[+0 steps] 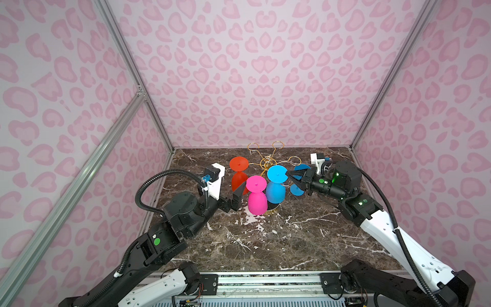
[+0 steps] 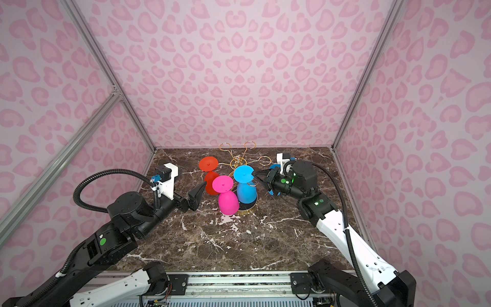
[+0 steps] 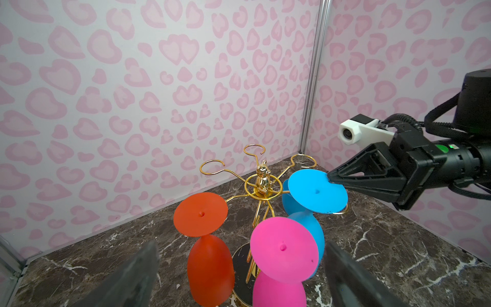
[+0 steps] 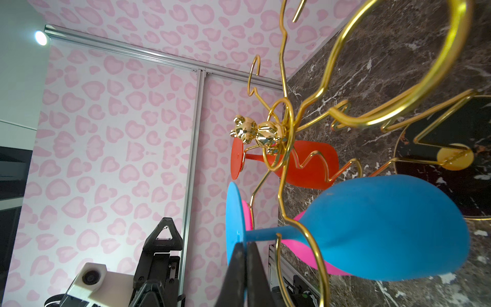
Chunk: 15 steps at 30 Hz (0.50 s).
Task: Take the wine glass off the wine glass rack
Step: Pick up the wine glass from the wine glass rack.
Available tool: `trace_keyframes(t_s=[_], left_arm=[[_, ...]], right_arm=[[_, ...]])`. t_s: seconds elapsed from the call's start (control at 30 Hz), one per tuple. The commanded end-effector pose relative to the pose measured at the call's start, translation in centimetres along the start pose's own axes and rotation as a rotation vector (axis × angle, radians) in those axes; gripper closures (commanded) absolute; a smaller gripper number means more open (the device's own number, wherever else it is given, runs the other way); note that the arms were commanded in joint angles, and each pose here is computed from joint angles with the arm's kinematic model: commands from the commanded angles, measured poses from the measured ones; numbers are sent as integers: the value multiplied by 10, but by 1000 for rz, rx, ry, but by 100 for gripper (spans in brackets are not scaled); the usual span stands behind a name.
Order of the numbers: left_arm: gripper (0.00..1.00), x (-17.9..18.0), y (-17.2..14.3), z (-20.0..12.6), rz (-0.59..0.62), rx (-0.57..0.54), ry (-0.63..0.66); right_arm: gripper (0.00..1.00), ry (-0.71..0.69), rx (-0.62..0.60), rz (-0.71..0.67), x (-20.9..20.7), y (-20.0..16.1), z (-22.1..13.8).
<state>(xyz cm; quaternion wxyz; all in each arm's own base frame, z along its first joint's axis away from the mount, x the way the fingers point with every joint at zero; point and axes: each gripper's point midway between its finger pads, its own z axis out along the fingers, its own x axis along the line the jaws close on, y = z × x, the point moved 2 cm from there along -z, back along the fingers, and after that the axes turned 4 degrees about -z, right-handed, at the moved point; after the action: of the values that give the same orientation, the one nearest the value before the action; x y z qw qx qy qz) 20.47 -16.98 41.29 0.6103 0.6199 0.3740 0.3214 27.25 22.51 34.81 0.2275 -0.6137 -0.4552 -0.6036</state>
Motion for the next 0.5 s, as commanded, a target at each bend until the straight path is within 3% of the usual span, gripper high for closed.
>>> trace_keyframes(t_s=[0.0,0.47], left_arm=[[2,0,1,0,-7,-9,2],[2,-4,1,4,-29,-2,-17]], right_arm=[[100,7,3,-13,1,-2,-1],[100,-26,17,-8,-5,-17,-19]])
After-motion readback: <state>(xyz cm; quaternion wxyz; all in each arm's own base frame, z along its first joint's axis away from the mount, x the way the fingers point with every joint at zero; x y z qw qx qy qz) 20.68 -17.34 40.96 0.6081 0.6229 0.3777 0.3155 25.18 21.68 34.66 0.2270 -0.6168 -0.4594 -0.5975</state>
